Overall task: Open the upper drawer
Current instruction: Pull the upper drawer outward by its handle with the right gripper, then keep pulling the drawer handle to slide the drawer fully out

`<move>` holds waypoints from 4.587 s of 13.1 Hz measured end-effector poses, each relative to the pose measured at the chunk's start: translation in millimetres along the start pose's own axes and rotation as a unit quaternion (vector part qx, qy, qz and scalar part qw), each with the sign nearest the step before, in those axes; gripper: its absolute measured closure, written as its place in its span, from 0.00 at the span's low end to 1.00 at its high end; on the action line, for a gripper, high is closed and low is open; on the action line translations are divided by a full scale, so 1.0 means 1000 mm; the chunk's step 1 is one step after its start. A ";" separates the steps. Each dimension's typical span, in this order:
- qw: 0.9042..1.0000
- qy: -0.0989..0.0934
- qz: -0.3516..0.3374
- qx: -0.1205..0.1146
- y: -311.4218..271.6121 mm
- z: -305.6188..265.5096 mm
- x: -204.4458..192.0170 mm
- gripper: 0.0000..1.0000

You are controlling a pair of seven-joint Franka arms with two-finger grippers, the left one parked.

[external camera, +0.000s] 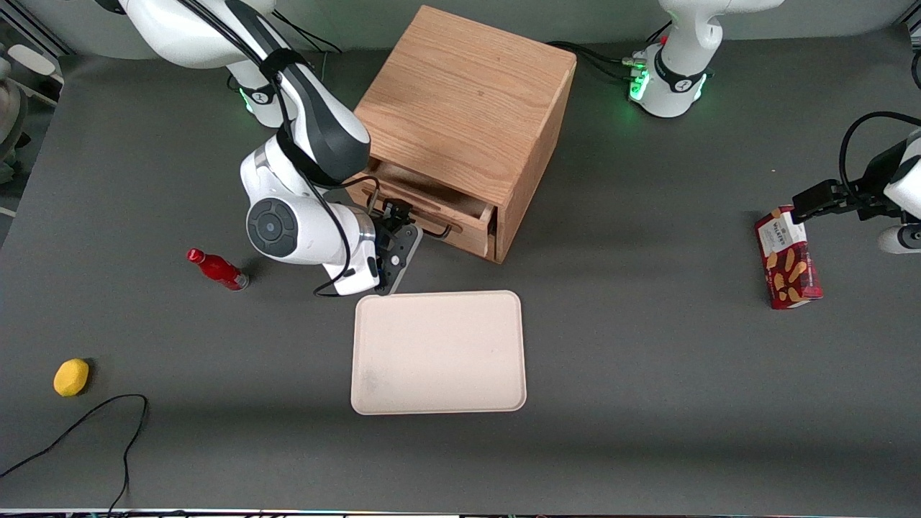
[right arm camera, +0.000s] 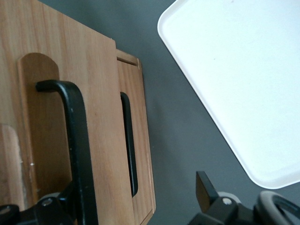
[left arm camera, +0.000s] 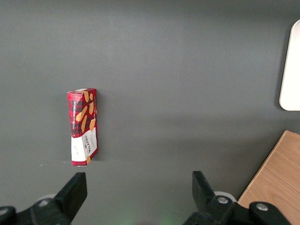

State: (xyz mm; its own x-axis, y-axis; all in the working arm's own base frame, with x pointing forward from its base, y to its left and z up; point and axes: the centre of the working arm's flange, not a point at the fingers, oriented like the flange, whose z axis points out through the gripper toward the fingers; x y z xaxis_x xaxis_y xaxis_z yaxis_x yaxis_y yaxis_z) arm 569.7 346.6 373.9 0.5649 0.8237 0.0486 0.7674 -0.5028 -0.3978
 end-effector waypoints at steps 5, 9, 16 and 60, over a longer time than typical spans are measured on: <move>1.000 0.008 0.005 -0.005 0.014 -0.006 0.002 0.00; 1.000 0.018 0.009 -0.013 0.029 -0.016 0.002 0.00; 1.000 0.023 0.003 -0.014 0.041 -0.020 0.000 0.00; 0.996 0.081 0.026 -0.035 0.127 -0.064 -0.010 0.00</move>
State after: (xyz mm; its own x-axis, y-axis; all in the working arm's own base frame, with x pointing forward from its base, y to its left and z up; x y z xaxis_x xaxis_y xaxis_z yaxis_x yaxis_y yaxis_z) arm 680.6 258.1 381.3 0.6408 0.7467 0.1785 0.7526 -0.5649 -0.3385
